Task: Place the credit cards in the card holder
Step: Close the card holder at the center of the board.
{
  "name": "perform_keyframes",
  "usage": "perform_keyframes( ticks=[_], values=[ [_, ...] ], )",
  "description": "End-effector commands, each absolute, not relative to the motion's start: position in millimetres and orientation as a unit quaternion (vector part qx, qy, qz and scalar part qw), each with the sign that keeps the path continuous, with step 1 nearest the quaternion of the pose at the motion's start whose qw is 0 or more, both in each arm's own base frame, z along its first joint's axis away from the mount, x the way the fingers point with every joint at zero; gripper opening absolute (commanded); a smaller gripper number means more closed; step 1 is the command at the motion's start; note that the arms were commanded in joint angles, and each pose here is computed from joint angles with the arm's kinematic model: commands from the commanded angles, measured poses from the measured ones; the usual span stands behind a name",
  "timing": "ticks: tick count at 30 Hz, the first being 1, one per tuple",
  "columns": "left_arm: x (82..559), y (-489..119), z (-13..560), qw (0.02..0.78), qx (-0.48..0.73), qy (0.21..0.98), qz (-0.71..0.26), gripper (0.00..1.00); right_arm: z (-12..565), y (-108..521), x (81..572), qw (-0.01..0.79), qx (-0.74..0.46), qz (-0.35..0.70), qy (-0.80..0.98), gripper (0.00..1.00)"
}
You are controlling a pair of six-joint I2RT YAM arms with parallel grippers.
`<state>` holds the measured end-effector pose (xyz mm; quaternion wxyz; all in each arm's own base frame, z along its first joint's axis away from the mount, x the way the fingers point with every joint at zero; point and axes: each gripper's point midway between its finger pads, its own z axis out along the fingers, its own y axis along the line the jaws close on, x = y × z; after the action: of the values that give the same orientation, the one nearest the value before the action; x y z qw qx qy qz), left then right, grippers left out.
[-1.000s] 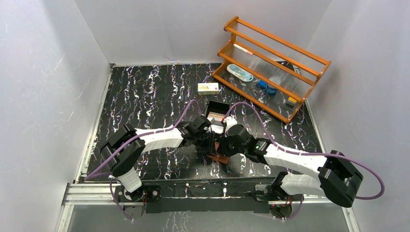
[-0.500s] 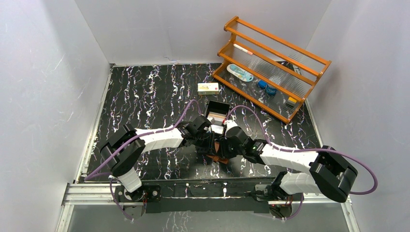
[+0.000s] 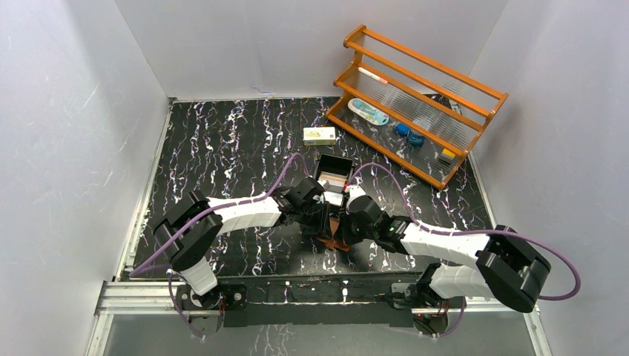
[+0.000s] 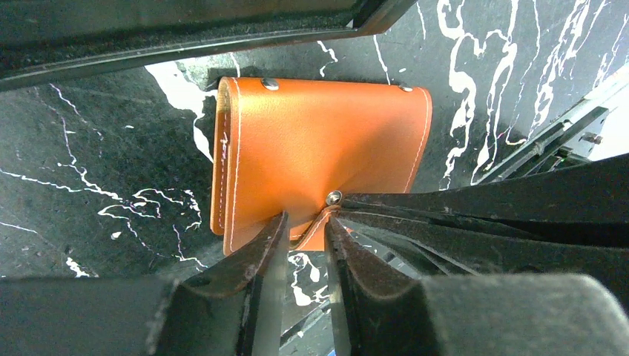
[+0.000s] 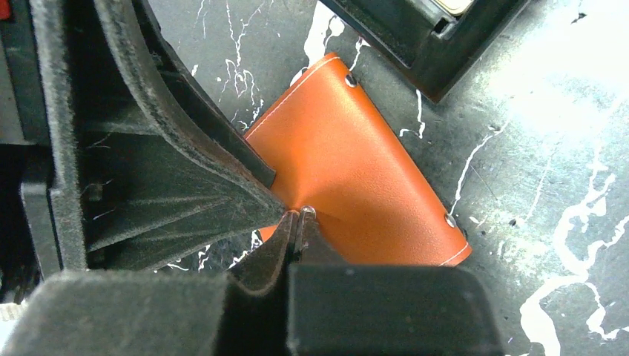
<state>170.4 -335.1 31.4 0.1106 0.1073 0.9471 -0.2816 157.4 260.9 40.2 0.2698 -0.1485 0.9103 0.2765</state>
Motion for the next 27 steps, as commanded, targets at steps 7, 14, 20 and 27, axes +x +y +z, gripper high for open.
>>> perform_keyframes(
  ticks=[7, 14, 20, 27],
  values=[
    [162, -303, 28, 0.108, 0.062, 0.969, -0.213, 0.28, 66, 272, 165, 0.317, -0.209, 0.301, 0.875, 0.0],
    [172, -288, 30, 0.13, 0.045, 0.976, -0.167, 0.28, 75, 276, 171, 0.338, -0.23, 0.302, 0.861, 0.0],
    [174, -289, 24, 0.131, 0.054, 0.977, -0.162, 0.3, 77, 278, 175, 0.348, -0.245, 0.298, 0.854, 0.0],
    [173, -297, 28, 0.126, 0.062, 0.974, -0.18, 0.3, 72, 275, 180, 0.358, -0.251, 0.283, 0.854, 0.0]
  ],
)
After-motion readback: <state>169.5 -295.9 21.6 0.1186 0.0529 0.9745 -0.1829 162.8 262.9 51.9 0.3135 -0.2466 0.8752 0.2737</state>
